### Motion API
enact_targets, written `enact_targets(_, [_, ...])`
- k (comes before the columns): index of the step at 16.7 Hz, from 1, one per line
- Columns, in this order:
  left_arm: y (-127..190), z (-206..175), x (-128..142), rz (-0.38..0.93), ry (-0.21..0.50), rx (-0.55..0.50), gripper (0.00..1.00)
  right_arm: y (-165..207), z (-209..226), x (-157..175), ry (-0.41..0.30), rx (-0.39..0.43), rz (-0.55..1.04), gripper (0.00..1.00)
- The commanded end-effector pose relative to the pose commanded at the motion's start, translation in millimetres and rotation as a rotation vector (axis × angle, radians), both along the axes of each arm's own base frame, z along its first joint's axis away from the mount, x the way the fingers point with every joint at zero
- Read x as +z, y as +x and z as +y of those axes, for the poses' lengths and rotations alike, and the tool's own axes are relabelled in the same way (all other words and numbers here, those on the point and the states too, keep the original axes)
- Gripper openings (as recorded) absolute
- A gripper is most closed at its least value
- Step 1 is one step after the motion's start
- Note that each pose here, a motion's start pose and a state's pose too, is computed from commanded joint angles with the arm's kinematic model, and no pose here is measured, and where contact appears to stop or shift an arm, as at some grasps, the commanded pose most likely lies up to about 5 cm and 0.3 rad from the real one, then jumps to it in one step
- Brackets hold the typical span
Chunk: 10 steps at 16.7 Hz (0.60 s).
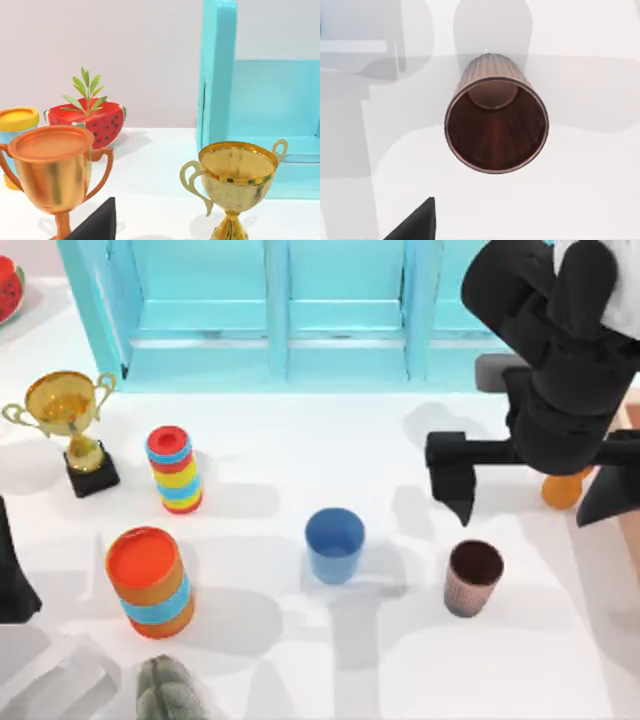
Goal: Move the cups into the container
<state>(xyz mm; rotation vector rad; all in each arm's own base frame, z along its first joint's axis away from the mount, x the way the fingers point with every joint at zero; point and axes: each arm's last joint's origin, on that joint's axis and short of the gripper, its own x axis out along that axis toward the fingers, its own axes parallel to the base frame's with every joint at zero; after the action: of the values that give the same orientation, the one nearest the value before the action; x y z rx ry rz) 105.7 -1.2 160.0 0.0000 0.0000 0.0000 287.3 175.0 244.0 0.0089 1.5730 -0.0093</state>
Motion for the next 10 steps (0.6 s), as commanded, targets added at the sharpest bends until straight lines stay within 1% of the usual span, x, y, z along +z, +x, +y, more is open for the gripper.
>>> enact_targets(2, [0.0, 0.0, 0.0, 0.000, 0.000, 0.000, 1.00, 1.1, 1.0, -16.3, -0.002, 0.002, 0.004, 1.00])
enact_targets(7, [0.0, 0.0, 0.0, 0.000, 0.000, 0.000, 1.00, 2.4, 2.6, -76.5, 0.006, 0.002, -0.010, 1.00])
enact_targets(10, [0.0, 0.0, 0.0, 0.000, 0.000, 0.000, 1.00, -0.7, 1.2, -94.8, 0.001, 0.002, -0.001, 1.00])
